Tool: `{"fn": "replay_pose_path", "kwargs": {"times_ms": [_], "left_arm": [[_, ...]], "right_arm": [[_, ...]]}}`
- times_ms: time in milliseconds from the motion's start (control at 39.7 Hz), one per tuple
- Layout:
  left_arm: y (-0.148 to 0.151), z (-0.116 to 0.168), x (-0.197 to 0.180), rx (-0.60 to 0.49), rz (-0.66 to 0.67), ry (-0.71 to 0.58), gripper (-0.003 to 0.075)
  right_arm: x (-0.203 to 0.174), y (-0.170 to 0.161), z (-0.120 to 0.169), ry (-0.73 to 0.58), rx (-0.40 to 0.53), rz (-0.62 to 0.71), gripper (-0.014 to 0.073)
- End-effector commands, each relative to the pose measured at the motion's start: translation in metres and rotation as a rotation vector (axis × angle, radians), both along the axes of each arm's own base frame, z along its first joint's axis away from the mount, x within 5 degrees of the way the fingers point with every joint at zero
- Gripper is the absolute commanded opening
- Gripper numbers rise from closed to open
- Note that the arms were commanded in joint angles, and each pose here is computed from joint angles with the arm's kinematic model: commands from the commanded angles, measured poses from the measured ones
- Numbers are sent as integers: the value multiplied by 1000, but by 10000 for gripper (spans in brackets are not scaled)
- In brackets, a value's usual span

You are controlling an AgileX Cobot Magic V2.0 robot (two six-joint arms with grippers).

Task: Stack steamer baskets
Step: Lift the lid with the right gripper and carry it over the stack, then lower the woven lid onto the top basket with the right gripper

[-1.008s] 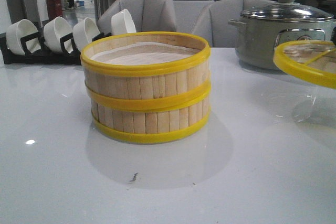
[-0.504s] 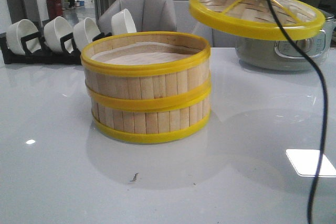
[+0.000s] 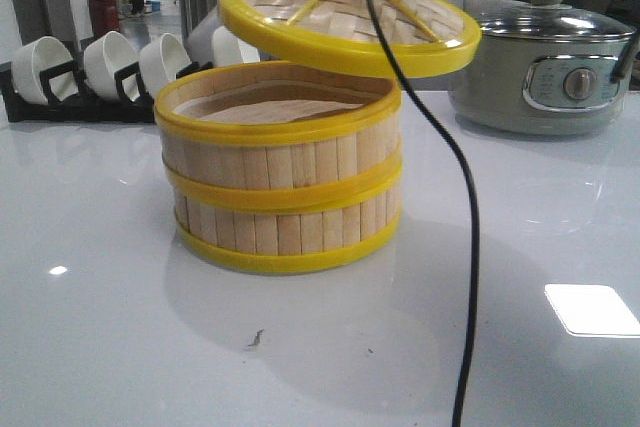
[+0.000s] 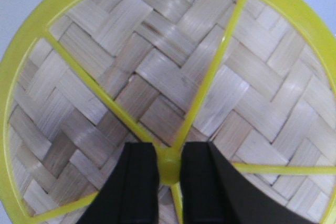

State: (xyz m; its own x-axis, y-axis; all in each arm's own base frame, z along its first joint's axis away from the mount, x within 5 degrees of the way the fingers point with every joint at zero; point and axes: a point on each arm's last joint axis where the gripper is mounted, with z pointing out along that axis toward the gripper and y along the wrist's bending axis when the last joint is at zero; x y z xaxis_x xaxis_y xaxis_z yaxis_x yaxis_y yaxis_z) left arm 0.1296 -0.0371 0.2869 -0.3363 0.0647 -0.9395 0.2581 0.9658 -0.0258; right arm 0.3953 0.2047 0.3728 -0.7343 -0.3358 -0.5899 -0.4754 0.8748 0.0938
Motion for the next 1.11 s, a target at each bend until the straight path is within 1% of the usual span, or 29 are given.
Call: {"fn": "replay_pose_path", "kwargs": {"times_ms": [0,176,353,680,1083], "left_arm": [[-1,17,2,-41,-3,-106,83],[-1,17,2,-41,-3,-106,83],[-1,17,2,-41,-3,-106,83],[-1,17,2,-41,-3,-106,83],[-1,17,2,-41,-3,-106,83]], "right_arm": [[-13,4,40,-130,78,21,55],[-13,20,37,-135,83,54,55],[-13,29,35,-140,88,69,55],[-8,37,21,-115,76,78,55],[-2,43,13,-121,76,85,55]]}}
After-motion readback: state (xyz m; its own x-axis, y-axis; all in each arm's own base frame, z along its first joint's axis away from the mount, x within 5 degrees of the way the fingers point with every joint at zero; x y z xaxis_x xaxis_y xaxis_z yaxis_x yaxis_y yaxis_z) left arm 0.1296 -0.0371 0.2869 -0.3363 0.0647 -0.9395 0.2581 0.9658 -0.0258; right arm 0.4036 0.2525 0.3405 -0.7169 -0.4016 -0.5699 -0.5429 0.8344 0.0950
